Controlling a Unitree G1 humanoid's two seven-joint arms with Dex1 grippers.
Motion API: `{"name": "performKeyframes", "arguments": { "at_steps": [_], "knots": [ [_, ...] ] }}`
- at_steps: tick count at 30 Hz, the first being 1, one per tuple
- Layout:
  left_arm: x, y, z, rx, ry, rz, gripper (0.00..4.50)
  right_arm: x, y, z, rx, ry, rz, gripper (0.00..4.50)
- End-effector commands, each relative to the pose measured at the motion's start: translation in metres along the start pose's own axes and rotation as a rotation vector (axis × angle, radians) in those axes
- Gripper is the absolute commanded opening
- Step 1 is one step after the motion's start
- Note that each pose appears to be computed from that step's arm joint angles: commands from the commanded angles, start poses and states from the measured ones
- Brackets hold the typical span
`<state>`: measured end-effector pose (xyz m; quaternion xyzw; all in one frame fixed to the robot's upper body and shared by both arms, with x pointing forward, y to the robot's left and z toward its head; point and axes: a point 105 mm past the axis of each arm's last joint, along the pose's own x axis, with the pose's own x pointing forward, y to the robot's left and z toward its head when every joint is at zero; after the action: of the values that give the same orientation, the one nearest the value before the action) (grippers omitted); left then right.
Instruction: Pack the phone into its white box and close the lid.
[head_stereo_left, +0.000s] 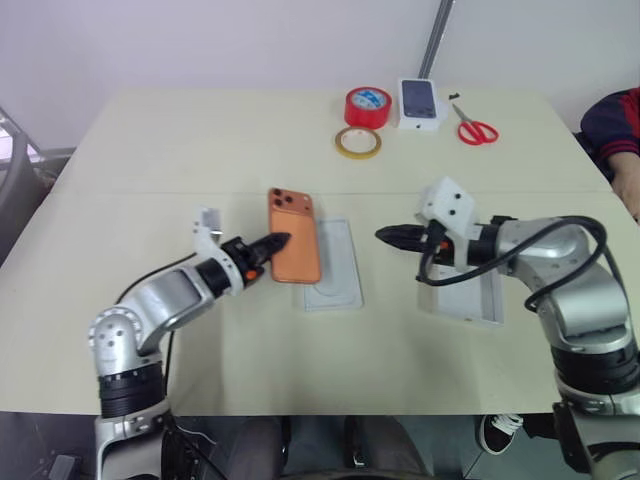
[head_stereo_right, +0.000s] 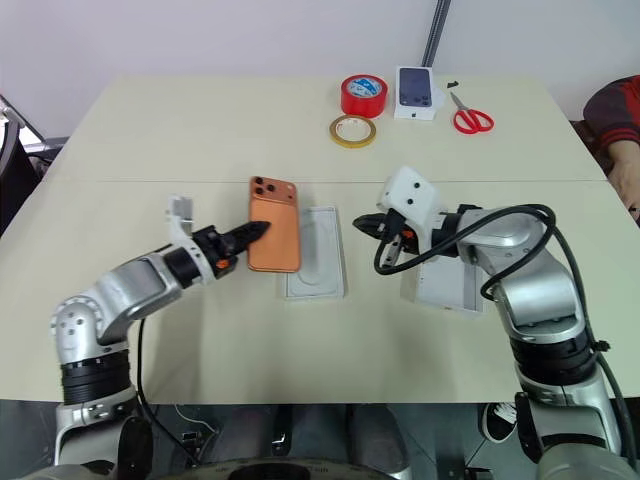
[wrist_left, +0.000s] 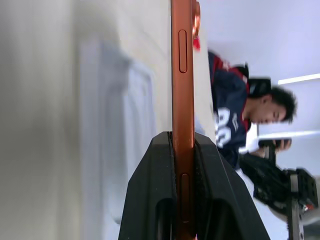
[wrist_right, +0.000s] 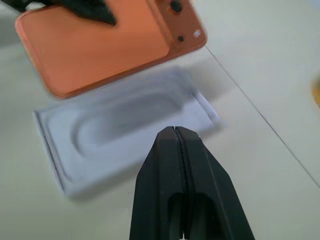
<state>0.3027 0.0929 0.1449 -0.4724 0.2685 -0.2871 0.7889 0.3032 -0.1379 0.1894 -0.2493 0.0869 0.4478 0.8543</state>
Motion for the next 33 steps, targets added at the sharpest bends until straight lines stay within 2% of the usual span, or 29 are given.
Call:
{"name": "performKeyframes", "arguments": {
  "at_steps": [1, 4, 13, 23, 27, 32, 33],
  "knots": [
    [0.012, -0.008, -0.008, -0.001, 0.020, -0.020, 0.02, -0.011, -0.003, 0.001, -0.022, -0.002, -0.040, 0.00],
    [0.023, -0.004, -0.019, -0.015, 0.053, -0.010, 0.02, -0.015, 0.001, -0.009, -0.014, 0.027, -0.041, 0.00],
    [0.036, 0.006, -0.026, -0.010, 0.066, 0.028, 0.02, -0.016, 0.009, -0.021, -0.003, 0.054, -0.046, 0.00],
    [0.043, 0.009, -0.030, -0.013, 0.063, 0.020, 0.02, -0.015, 0.018, -0.016, 0.015, 0.014, 0.005, 0.00],
    [0.045, 0.009, -0.030, -0.012, 0.060, 0.015, 1.81, -0.014, 0.019, -0.016, 0.017, 0.013, 0.010, 0.00],
    [0.034, -0.005, -0.019, 0.020, 0.049, -0.045, 4.36, -0.014, 0.019, -0.016, 0.017, 0.014, 0.008, 0.00],
    [0.028, -0.008, -0.015, 0.038, 0.046, -0.056, 4.44, -0.014, 0.018, -0.016, 0.016, 0.015, 0.006, 0.00]
  ]
}}
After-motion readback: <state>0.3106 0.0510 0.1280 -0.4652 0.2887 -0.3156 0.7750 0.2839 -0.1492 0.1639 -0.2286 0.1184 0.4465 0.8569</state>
